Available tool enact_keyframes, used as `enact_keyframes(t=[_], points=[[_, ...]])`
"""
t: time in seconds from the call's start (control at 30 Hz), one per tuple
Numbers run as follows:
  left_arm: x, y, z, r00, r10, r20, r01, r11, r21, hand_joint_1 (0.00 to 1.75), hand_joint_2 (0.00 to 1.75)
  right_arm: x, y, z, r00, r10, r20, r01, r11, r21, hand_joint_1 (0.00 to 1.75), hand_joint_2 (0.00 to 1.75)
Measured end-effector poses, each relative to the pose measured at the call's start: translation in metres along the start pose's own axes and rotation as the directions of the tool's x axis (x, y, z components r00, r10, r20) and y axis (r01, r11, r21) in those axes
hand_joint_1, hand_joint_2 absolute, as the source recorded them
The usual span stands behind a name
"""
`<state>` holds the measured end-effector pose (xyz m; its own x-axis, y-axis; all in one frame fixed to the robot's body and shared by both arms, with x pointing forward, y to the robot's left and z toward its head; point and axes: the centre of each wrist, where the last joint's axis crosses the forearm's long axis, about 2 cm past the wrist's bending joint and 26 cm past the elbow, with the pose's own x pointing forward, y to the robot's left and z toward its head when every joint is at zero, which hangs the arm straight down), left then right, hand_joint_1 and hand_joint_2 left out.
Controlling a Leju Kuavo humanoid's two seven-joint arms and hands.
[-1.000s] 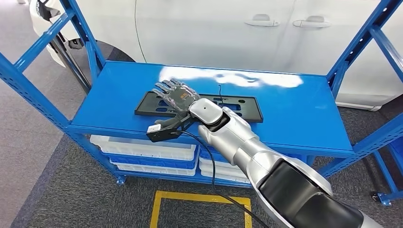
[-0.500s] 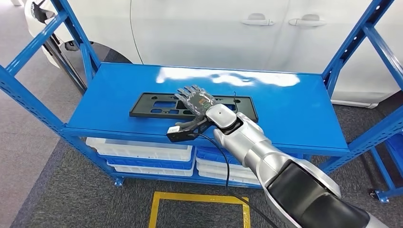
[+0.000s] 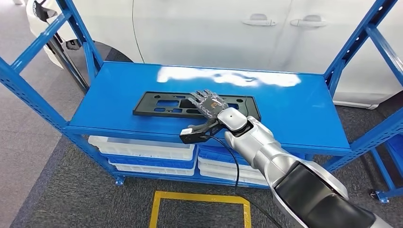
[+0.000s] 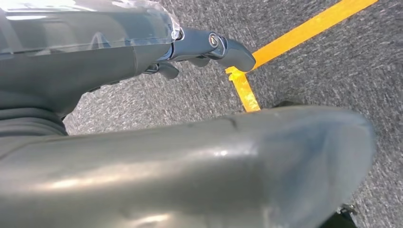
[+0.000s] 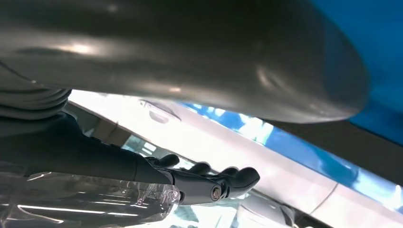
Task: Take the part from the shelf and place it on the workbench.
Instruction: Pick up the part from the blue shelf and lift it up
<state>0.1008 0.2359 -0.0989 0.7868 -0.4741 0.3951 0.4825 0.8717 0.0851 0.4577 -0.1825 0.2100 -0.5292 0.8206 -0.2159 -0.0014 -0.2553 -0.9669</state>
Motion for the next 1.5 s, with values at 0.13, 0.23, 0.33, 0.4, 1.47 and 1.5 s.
enact_keyframes(t=[0.13, 0.23, 0.33, 0.4, 1.47, 1.5], points=[[0.000, 0.000, 0.000, 1.000, 0.001, 0.000, -0.001, 1.000, 0.000, 0.00, 0.00, -0.005, 0.002, 0.002, 1.000, -0.002, -0.011, 0.002, 1.000, 0.003, 0.00, 0.00], [-0.001, 0.000, 0.000, 1.000, 0.002, 0.000, -0.002, 1.000, 0.000, 0.00, 0.00, -0.005, 0.003, 0.002, 1.000, 0.000, -0.013, 0.000, 1.000, 0.005, 0.00, 0.00], [-0.002, 0.000, 0.000, 1.000, 0.006, 0.002, -0.006, 1.000, 0.001, 0.00, 0.00, -0.007, 0.006, 0.004, 1.000, 0.001, -0.023, -0.001, 1.000, 0.010, 0.00, 0.00], [-0.002, 0.000, 0.000, 1.000, 0.010, 0.005, -0.010, 1.000, 0.002, 0.00, 0.00, -0.010, 0.006, 0.005, 0.999, -0.002, -0.036, 0.002, 1.000, 0.007, 0.00, 0.00], [-0.003, 0.003, 0.000, 0.999, 0.021, 0.025, -0.021, 1.000, 0.016, 0.00, 0.00, -0.040, 0.006, 0.014, 0.996, 0.030, -0.083, -0.032, 0.999, -0.014, 1.70, 1.75], [-0.003, 0.003, 0.000, 0.999, 0.021, 0.026, -0.021, 1.000, 0.017, 0.00, 0.00, -0.040, 0.005, 0.014, 0.996, 0.033, -0.083, -0.034, 0.999, -0.015, 1.73, 1.75]])
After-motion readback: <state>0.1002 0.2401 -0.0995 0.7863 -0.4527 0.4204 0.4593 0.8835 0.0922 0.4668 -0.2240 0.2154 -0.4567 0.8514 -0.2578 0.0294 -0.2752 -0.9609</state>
